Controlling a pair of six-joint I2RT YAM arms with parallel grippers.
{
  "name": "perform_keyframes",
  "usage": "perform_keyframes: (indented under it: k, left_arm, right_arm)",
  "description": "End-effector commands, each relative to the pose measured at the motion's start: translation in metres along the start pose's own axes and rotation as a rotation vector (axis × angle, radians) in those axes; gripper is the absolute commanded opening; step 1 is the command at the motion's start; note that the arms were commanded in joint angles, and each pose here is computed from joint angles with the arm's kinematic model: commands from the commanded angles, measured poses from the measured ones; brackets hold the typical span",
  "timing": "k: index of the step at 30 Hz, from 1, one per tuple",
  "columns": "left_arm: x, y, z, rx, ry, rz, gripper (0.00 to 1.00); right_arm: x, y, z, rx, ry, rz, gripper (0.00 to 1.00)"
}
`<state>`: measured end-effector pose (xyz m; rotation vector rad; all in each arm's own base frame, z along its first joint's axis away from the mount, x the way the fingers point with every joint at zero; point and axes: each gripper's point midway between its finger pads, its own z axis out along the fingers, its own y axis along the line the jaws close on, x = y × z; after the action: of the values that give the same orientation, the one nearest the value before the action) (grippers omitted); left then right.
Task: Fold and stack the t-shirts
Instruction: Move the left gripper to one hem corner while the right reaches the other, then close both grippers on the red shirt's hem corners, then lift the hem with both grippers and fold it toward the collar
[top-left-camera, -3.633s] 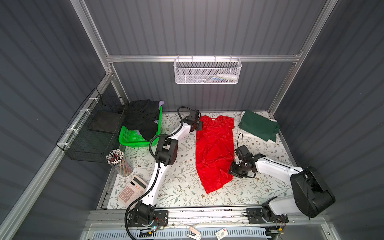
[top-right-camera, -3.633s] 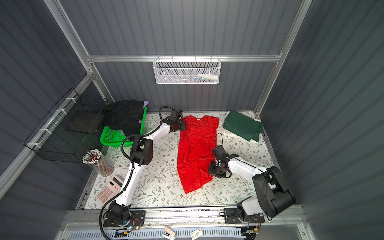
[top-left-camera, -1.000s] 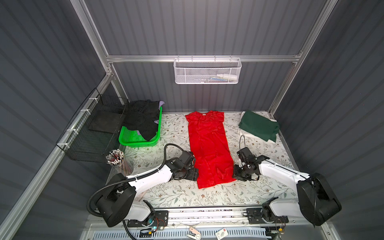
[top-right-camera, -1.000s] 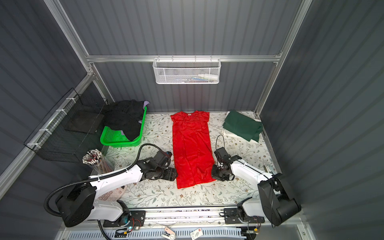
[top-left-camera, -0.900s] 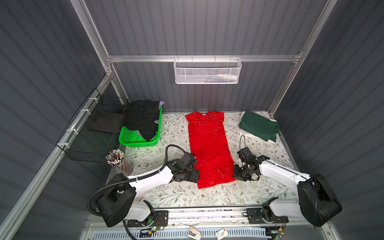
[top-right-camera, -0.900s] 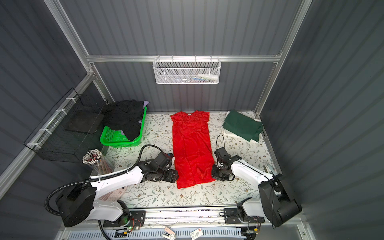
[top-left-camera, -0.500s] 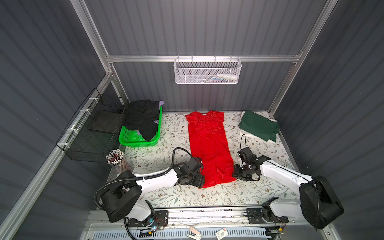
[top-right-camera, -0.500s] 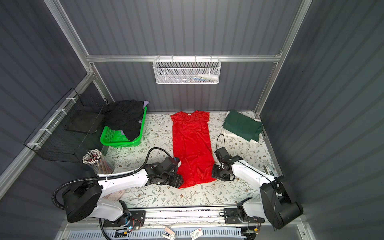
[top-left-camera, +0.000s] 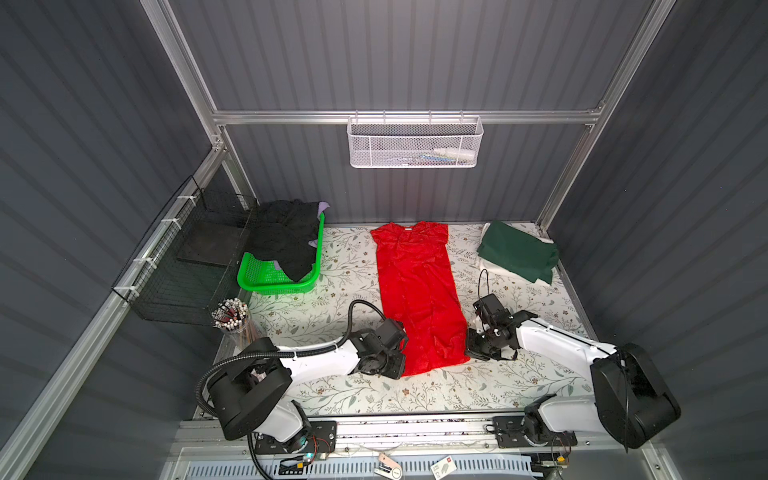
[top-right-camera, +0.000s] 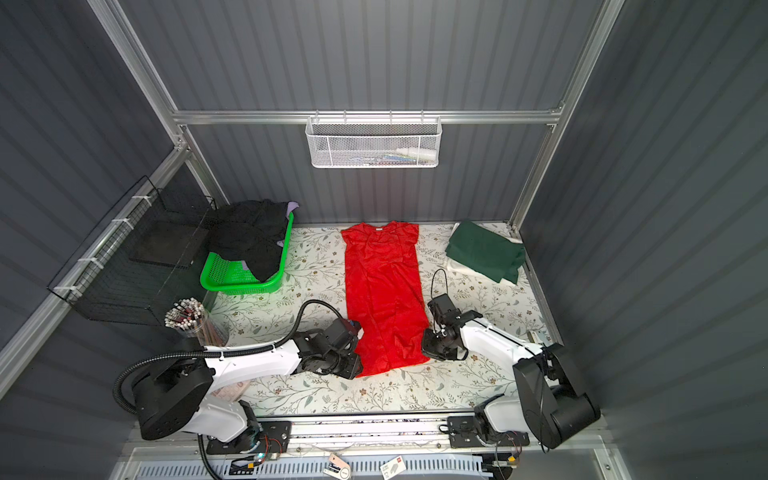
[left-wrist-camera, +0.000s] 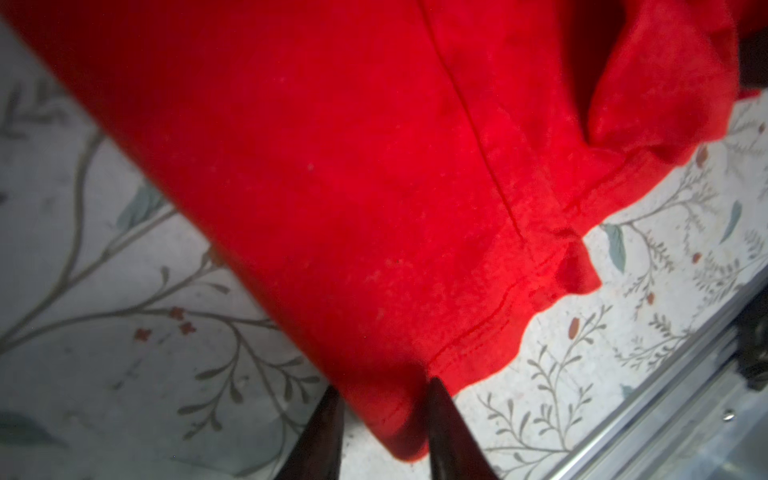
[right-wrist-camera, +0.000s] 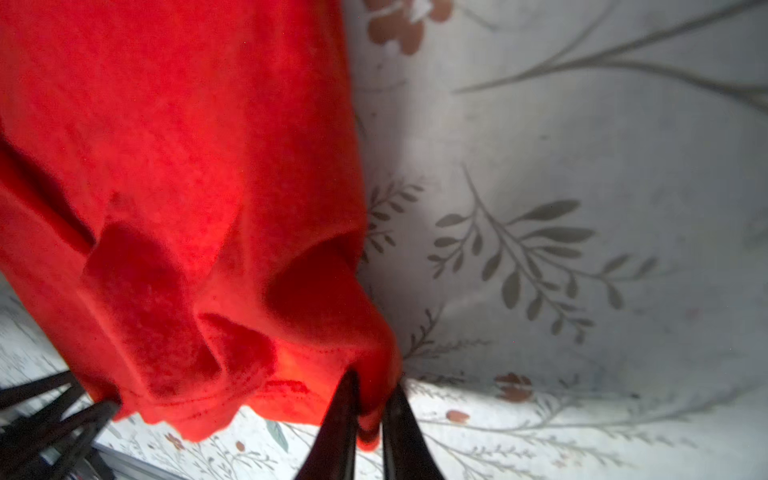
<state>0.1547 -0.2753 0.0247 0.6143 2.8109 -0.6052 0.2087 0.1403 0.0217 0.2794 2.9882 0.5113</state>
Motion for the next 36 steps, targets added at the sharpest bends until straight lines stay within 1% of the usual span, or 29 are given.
perform_keyframes:
  k: [1, 8, 13, 16, 23, 29, 32, 33, 36]
  left_arm:
    - [0.010, 0.001, 0.004, -0.006, 0.054, 0.010, 0.00]
    - [0.013, 0.008, 0.009, -0.057, 0.098, 0.018, 0.00]
    - [0.014, 0.025, -0.003, -0.138, 0.060, 0.008, 0.00]
    - [0.010, 0.024, -0.008, -0.142, 0.037, 0.011, 0.00]
    - [0.013, 0.028, -0.008, -0.159, 0.045, 0.002, 0.00]
    - [0.004, 0.027, -0.020, -0.168, 0.001, 0.009, 0.00]
    - [0.003, 0.026, -0.023, -0.159, -0.022, -0.004, 0.00]
    - [0.003, 0.024, -0.024, -0.143, -0.030, -0.007, 0.00]
    - [0.003, 0.021, -0.025, -0.117, -0.047, -0.004, 0.00]
  right_arm:
    - [0.004, 0.000, 0.002, -0.016, 0.011, -0.002, 0.01]
    - [0.010, -0.003, -0.005, -0.028, -0.007, 0.005, 0.00]
    - [0.015, -0.008, -0.006, -0.040, -0.024, 0.021, 0.00]
    - [0.017, -0.005, -0.006, -0.068, -0.032, 0.027, 0.00]
    - [0.021, -0.003, -0.010, -0.130, -0.072, 0.040, 0.00]
    - [0.020, 0.007, -0.021, -0.194, -0.107, 0.026, 0.00]
    - [0.018, 0.010, -0.026, -0.213, -0.131, 0.017, 0.00]
    - [0.021, 0.016, -0.028, -0.251, -0.121, 0.004, 0.00]
    - [0.017, 0.022, -0.031, -0.284, -0.150, -0.020, 0.00]
